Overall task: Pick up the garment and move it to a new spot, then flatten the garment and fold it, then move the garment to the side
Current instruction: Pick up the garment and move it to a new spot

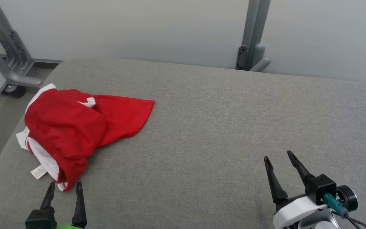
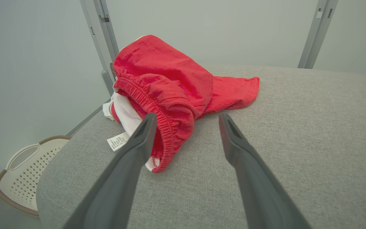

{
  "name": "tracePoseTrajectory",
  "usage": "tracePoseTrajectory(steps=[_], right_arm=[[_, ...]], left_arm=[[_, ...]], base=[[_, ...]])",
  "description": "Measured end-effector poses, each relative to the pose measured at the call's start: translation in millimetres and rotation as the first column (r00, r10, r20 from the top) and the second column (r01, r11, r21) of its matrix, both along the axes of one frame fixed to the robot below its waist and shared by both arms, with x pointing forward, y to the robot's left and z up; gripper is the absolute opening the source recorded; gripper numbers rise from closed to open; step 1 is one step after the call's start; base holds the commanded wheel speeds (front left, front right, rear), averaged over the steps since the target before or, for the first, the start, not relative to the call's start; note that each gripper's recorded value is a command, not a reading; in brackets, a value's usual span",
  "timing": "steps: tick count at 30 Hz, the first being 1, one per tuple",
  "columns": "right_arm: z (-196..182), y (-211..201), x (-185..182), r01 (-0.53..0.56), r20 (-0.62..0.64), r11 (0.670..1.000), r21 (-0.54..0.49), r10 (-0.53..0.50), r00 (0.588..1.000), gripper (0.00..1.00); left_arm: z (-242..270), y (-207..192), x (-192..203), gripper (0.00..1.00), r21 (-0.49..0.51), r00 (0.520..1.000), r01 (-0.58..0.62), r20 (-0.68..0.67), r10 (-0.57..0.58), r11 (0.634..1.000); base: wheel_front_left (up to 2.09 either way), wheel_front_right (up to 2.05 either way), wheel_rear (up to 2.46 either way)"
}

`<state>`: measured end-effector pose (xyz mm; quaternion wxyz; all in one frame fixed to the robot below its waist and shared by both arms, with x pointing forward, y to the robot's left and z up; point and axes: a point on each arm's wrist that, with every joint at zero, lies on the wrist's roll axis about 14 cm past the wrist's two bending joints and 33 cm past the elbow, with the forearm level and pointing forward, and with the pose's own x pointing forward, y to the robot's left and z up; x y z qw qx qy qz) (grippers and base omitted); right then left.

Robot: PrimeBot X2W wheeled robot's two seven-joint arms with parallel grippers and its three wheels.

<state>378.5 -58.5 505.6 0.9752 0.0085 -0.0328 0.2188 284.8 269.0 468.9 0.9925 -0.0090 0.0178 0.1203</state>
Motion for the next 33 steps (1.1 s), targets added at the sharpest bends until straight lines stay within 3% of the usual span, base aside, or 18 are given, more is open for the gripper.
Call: tracePoseTrajectory(steps=[8,15,23,30,31,32,33], right_arm=[[-4,13,0,-0.034,-0.016,0.999,0.007,0.034,0.999,1.0],[-17,5,7,-0.017,-0.05,1.0,0.003,0.017,0.999,1.0],[-35,-2,7,0.002,-0.104,1.0,0.005,-0.002,0.995,1.0],[-37,-18,4,0.053,-0.112,0.999,0.009,-0.052,0.992,1.0],[-37,-20,3,0.059,-0.113,0.998,0.008,-0.058,0.992,1.0],[-37,-22,2,0.064,-0.113,0.998,0.007,-0.063,0.992,1.0],[-36,-23,2,0.069,-0.11,0.998,0.008,-0.068,0.992,1.0]], left_arm=[[-5,18,-10,1.0,-0.038,0.997,-0.075,-0.007,0.074,0.997],[-16,25,24,1.0,-0.104,0.996,-0.085,-0.05,0.08,0.991],[-59,39,52,1.0,-0.224,0.962,-0.153,-0.258,0.093,0.962],[-74,36,66,1.0,-0.222,0.948,-0.138,-0.312,0.064,0.965],[-73,34,68,0.64,-0.222,0.951,-0.129,-0.305,0.057,0.967],[-73,33,70,0.03,-0.22,0.952,-0.12,-0.302,0.049,0.968],[-71,33,71,0.0,-0.217,0.954,-0.115,-0.295,0.047,0.969]], base=[[0.0,0.0,0.0],[0.0,0.0,0.0],[0.0,0.0,0.0],[0.0,0.0,0.0],[0.0,0.0,0.0],[0.0,0.0,0.0],[0.0,0.0,0.0]])
